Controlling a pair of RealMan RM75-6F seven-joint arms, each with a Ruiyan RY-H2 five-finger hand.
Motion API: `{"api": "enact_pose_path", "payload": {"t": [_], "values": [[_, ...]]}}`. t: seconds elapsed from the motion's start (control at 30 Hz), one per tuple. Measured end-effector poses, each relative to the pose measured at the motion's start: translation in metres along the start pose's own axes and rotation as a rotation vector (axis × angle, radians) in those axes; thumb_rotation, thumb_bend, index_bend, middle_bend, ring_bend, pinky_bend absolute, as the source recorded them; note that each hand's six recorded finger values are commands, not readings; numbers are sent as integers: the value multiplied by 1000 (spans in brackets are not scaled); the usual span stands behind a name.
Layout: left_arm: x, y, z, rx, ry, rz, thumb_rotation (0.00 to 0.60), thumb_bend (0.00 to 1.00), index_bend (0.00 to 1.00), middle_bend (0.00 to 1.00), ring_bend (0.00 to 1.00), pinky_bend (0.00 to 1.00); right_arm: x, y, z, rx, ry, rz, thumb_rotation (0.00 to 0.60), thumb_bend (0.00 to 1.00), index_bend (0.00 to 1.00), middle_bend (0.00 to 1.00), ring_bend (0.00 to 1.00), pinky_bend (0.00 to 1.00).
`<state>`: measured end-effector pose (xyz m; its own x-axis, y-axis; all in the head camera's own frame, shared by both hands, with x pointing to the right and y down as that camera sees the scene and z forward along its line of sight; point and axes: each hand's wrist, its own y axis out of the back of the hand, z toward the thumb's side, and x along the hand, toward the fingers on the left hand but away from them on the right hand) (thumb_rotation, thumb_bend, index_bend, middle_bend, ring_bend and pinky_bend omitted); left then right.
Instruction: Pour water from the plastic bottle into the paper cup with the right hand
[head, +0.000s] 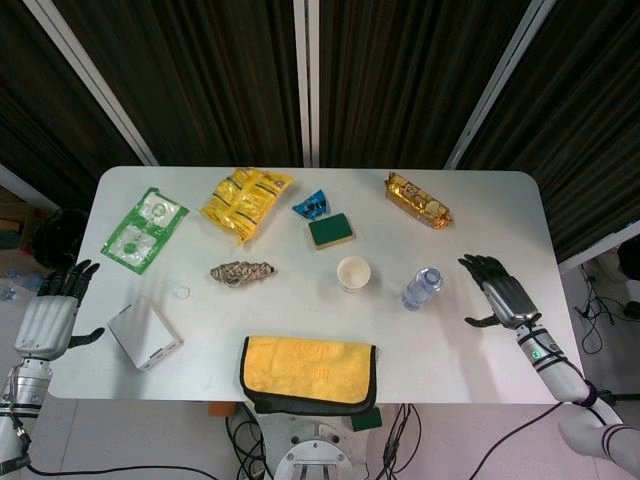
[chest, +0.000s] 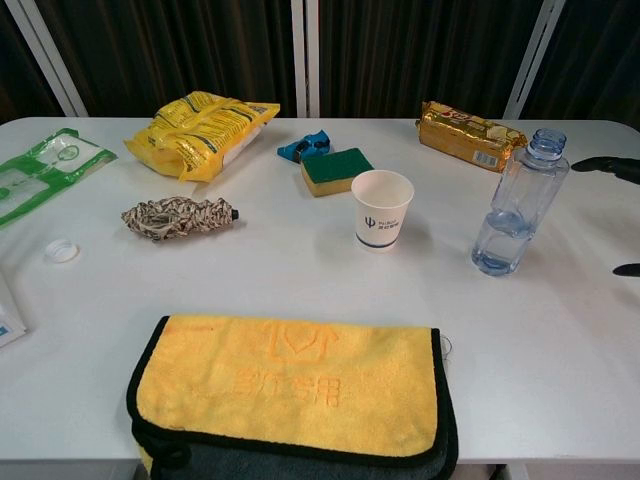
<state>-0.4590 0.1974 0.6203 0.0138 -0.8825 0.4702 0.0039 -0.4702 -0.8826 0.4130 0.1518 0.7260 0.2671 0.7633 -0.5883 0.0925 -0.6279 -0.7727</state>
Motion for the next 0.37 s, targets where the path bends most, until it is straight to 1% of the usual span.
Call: {"api": "enact_pose_path", "payload": {"t": [0.07, 0.1, 0.13, 0.23, 0.3, 0.37], "values": [[0, 1, 1, 0, -3, 3, 600, 86, 83, 69, 22, 130, 21, 9, -7, 62, -41, -31, 600, 26, 0, 0, 0, 0], [0, 1, 1, -1, -5, 6, 600, 87, 83, 69, 22, 130, 37, 14, -11, 93, -72, -57, 600, 26, 0, 0, 0, 0], [0, 1, 2, -3, -7, 8, 600, 87, 83, 69, 22, 130, 49, 18, -13, 109, -94, -78, 600, 26, 0, 0, 0, 0], [-1, 3, 3, -8, -15, 24, 600, 87, 81, 69, 22, 130, 83, 29, -18, 136, -158, -163, 600, 31, 0, 0, 0, 0], [-2, 5, 4, -7, -21, 37, 600, 87, 78, 69, 22, 130, 107, 35, -27, 150, -207, -221, 600, 45, 0, 0, 0, 0], [-3, 6, 6, -4, -29, 48, 600, 87, 77, 69, 22, 130, 123, 39, -34, 169, -239, -254, 600, 54, 0, 0, 0, 0]]}}
